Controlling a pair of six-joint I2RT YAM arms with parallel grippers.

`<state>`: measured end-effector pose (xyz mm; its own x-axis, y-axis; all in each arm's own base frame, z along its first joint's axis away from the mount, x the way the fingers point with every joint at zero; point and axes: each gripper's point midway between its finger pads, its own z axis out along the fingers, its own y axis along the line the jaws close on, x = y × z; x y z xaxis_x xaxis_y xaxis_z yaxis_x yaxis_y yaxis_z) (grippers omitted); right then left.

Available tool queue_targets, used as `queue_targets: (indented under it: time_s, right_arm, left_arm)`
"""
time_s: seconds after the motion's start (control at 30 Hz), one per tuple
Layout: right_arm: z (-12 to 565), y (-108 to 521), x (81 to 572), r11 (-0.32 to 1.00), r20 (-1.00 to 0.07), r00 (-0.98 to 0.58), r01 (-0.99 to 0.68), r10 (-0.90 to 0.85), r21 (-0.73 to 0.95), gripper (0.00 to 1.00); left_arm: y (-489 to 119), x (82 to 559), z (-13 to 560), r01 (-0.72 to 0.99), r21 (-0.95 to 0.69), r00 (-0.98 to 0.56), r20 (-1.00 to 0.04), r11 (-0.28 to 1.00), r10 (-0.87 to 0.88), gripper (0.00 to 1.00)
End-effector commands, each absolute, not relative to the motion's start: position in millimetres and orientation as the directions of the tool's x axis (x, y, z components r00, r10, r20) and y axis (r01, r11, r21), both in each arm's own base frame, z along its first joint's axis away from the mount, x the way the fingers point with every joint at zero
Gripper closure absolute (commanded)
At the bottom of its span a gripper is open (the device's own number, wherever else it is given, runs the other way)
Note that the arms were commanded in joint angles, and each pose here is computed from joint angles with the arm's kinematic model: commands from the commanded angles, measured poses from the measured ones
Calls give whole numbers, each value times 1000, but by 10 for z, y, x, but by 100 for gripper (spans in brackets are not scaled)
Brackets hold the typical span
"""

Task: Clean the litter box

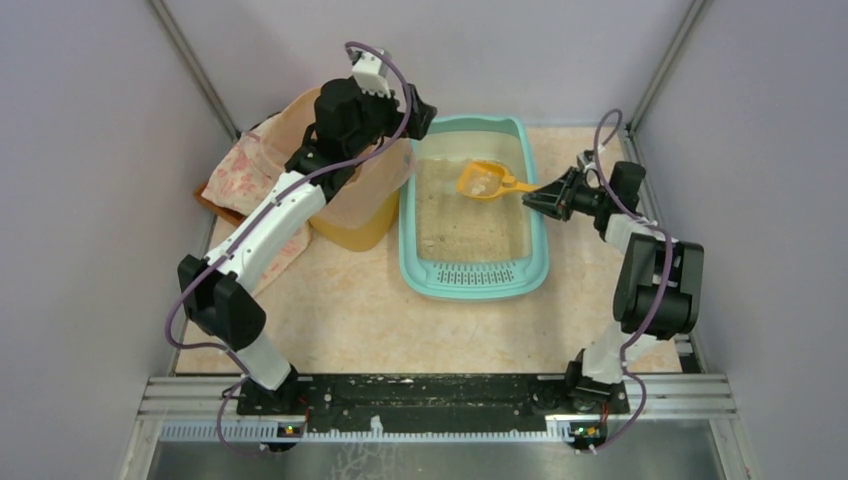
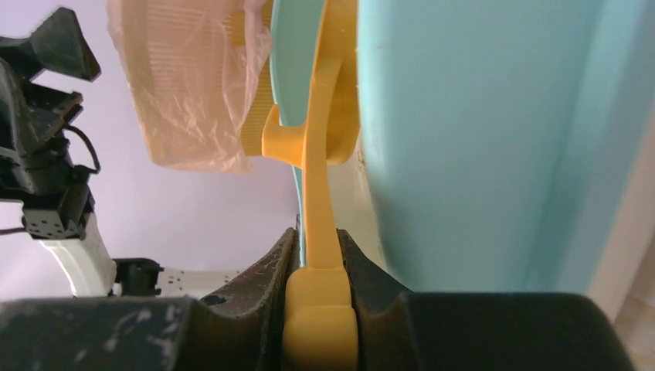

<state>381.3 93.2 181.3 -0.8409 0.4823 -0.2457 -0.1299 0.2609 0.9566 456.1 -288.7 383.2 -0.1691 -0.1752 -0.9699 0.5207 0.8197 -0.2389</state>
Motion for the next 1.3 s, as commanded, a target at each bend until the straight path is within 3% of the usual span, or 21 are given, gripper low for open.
queue_targets:
  time_s: [0.0, 0.77, 0.9, 1.27]
  right_arm:
    - [1955, 1293, 3756, 296, -352, -872, -255, 342, 920, 100]
    - [2220, 815, 3914, 230, -360, -782, -279, 509, 932, 100]
    - [2212, 1051, 3878, 186, -335, -821, -279, 463, 942, 100]
    - [2250, 1040, 3832, 262, -386, -811, -295, 441, 919, 100]
  left_arm:
    - [-2919, 4605, 3875, 535, -252, -159, -968, 806, -197, 4]
    - [-2811, 4632, 3892, 523, -256, -155, -967, 813, -204, 4]
    - [-2796, 4616, 3868, 520, -260, -162, -965, 813, -205, 4]
    - [-2737, 4547, 3840, 514, -262, -170, -964, 817, -203, 4]
